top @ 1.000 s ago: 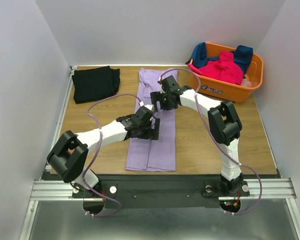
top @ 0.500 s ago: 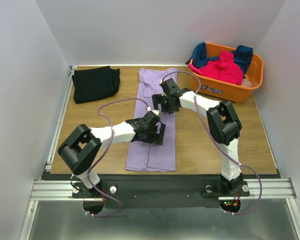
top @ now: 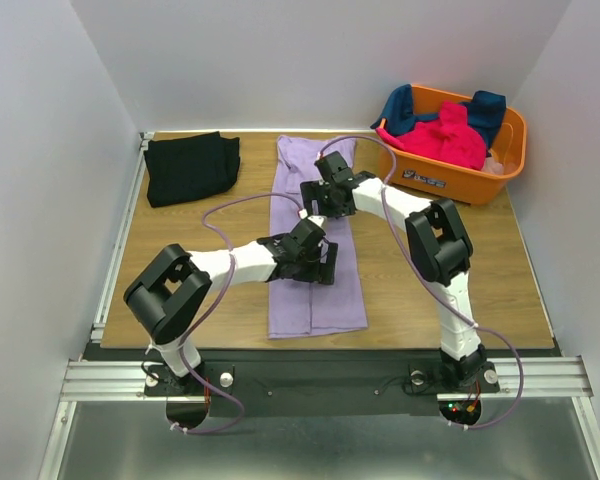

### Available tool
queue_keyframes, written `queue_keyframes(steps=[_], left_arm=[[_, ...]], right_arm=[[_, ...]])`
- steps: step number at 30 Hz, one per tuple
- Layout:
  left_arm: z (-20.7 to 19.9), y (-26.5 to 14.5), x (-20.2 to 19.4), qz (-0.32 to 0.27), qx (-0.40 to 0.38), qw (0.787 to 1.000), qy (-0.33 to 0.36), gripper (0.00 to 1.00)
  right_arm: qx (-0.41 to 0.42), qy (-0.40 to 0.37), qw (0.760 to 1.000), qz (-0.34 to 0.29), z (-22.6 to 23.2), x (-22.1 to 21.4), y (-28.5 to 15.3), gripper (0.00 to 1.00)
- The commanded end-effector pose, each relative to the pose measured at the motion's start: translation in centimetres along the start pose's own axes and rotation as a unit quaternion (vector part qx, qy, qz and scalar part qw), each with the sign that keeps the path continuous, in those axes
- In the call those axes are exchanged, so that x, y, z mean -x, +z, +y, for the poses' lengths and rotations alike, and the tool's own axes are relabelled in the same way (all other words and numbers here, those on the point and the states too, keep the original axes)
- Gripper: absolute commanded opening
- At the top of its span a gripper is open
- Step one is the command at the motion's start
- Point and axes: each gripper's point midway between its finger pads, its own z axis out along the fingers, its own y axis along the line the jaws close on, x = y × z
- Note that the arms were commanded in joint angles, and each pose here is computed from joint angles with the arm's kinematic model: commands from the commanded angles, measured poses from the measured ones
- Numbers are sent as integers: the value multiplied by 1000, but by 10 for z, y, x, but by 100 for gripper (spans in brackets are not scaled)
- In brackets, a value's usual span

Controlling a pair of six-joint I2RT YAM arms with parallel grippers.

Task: Fold and stack the t-shirts
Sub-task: Fold the tshirt

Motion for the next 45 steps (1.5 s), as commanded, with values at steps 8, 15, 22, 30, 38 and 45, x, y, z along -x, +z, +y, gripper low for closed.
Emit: queue_keyframes(steps=[8, 15, 22, 30, 38, 45], left_arm=[[-14, -33, 35, -48, 4, 998, -26, 98], [3, -97, 43, -124, 17, 988, -91, 98], [34, -105, -34, -77, 51, 984, -153, 96], [28, -112, -104, -36, 48, 970, -236, 96], [31, -123, -114, -47, 47, 961, -267, 95], [26, -118, -116, -39, 63, 964, -254, 95]], right_arm=[[-27, -7, 999, -25, -9, 14, -37, 100], [6, 10, 998, -62, -4, 3, -124, 100], [34, 69, 997, 23, -2, -107, -151, 99], [24, 145, 987, 66, 0, -211, -175, 94], [15, 179, 980, 87, -11, -252, -179, 90], [-13, 185, 979, 84, -22, -259, -170, 85]])
